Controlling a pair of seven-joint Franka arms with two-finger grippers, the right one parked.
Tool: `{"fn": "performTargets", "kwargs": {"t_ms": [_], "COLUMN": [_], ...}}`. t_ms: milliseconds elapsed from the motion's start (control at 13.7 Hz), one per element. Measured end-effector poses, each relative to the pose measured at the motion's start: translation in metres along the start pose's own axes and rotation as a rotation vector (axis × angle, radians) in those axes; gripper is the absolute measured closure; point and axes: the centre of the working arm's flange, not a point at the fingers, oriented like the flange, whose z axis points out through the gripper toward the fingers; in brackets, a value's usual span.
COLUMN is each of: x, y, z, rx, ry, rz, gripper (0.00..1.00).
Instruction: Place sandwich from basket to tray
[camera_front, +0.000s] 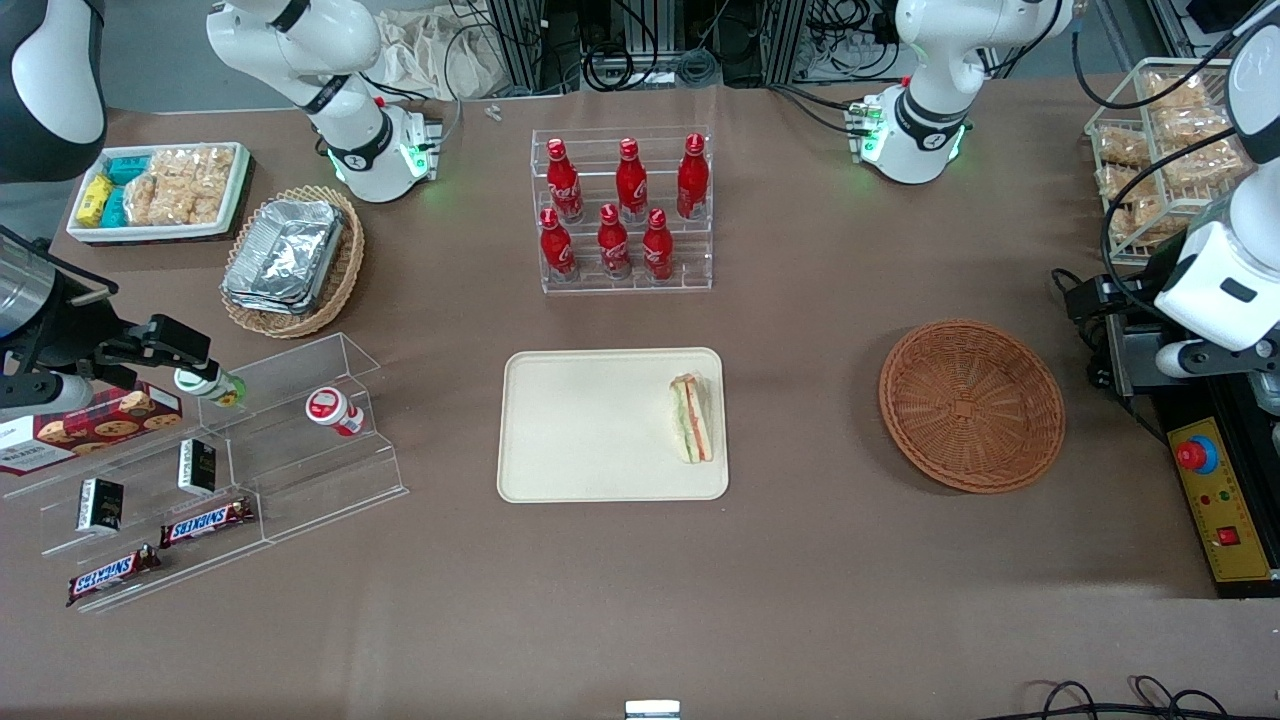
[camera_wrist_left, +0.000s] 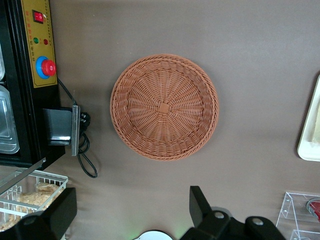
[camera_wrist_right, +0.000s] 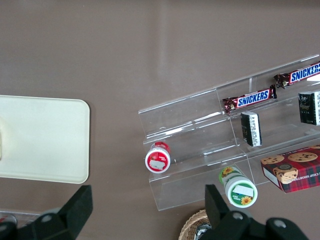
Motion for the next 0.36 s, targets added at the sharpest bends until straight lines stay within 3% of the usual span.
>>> {"fn": "performTargets", "kwargs": {"t_ms": [364], "x": [0.004], "y": [-0.036], "z": [0.004], "rx": [-0.047], "ry": [-0.009], "rz": [0.027], "gripper": [0.0]}}
